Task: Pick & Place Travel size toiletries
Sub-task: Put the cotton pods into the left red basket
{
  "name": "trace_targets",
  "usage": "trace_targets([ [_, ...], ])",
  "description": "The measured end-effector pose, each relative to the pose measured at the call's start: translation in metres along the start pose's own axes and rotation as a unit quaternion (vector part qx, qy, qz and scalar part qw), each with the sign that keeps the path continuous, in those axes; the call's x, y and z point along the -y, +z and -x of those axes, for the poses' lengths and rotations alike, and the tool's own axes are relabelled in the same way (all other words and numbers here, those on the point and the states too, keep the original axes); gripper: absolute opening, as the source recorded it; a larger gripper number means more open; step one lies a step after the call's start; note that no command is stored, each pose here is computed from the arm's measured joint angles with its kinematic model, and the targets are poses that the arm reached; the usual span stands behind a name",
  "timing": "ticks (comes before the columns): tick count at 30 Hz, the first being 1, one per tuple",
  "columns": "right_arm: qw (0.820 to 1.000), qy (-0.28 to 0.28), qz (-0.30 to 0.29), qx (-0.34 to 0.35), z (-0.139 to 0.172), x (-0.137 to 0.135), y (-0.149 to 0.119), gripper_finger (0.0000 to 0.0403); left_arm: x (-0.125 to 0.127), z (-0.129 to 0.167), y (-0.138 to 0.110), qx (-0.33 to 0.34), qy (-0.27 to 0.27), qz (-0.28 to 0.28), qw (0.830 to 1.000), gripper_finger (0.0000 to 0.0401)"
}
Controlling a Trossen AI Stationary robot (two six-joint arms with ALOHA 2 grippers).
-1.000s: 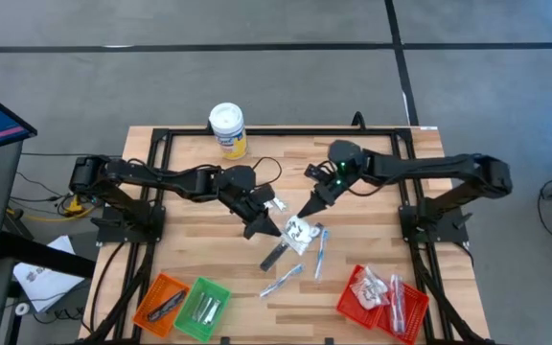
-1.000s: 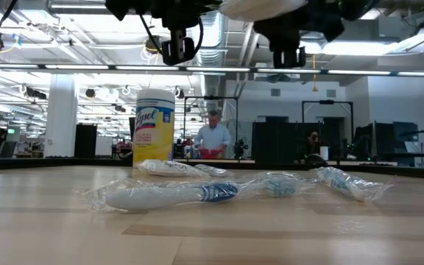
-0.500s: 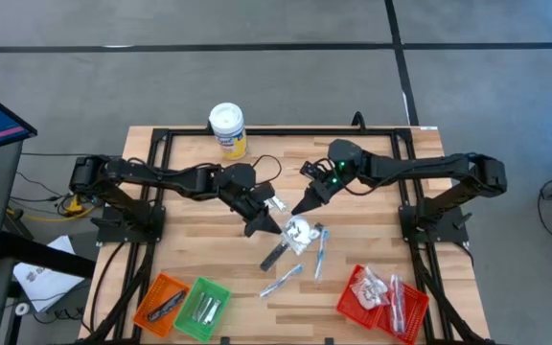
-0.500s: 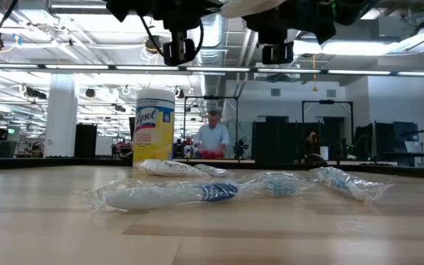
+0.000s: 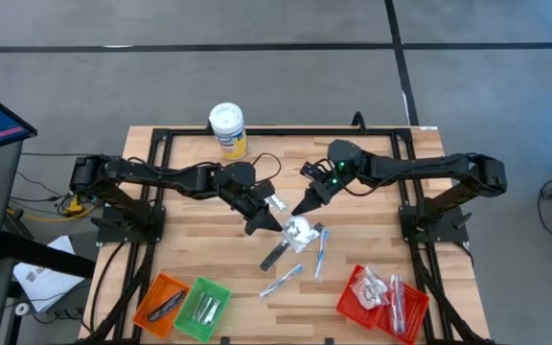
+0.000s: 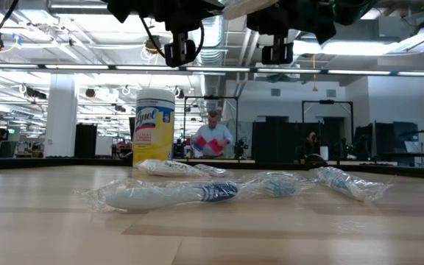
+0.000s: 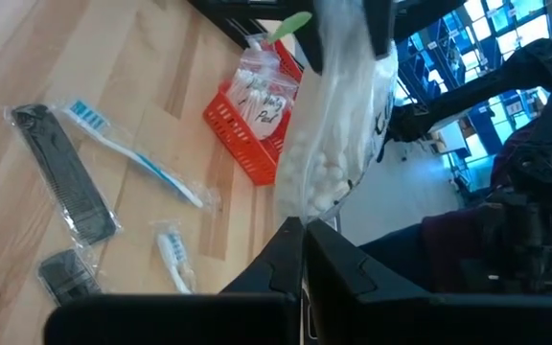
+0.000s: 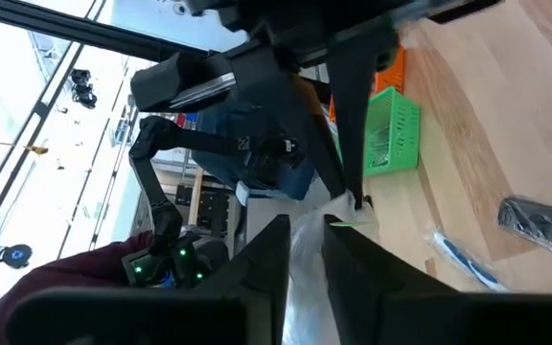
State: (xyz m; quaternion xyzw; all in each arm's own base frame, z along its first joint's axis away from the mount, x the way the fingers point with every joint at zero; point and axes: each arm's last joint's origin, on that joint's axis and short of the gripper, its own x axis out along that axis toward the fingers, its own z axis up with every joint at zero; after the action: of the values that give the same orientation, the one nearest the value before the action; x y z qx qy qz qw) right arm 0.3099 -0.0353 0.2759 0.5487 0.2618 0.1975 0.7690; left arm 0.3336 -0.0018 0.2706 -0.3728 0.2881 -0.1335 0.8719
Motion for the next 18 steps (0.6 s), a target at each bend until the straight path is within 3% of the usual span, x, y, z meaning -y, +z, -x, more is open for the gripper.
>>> trace_targets([
  [6, 1.0, -0.02, 0.0, -0.01, 0.0, 0.005, -0.003, 0.0009, 0.0, 0.0, 0.0, 0.007, 0.006, -0.001, 1.0, 0.0002],
  [10, 1.0, -0.031, 0.001, -0.004, 0.0, 0.007, -0.003, 0.0007, 0.0, 0.0, 0.001, 0.009, 0.004, 0.012, 1.0, 0.0017],
  [18, 0.997, -0.052, 0.033, 0.036, 0.015, -0.007, -0.007, 0.0001, 0.009, 0.015, 0.008, 0.044, 0.001, 0.033, 0.998, 0.0091],
])
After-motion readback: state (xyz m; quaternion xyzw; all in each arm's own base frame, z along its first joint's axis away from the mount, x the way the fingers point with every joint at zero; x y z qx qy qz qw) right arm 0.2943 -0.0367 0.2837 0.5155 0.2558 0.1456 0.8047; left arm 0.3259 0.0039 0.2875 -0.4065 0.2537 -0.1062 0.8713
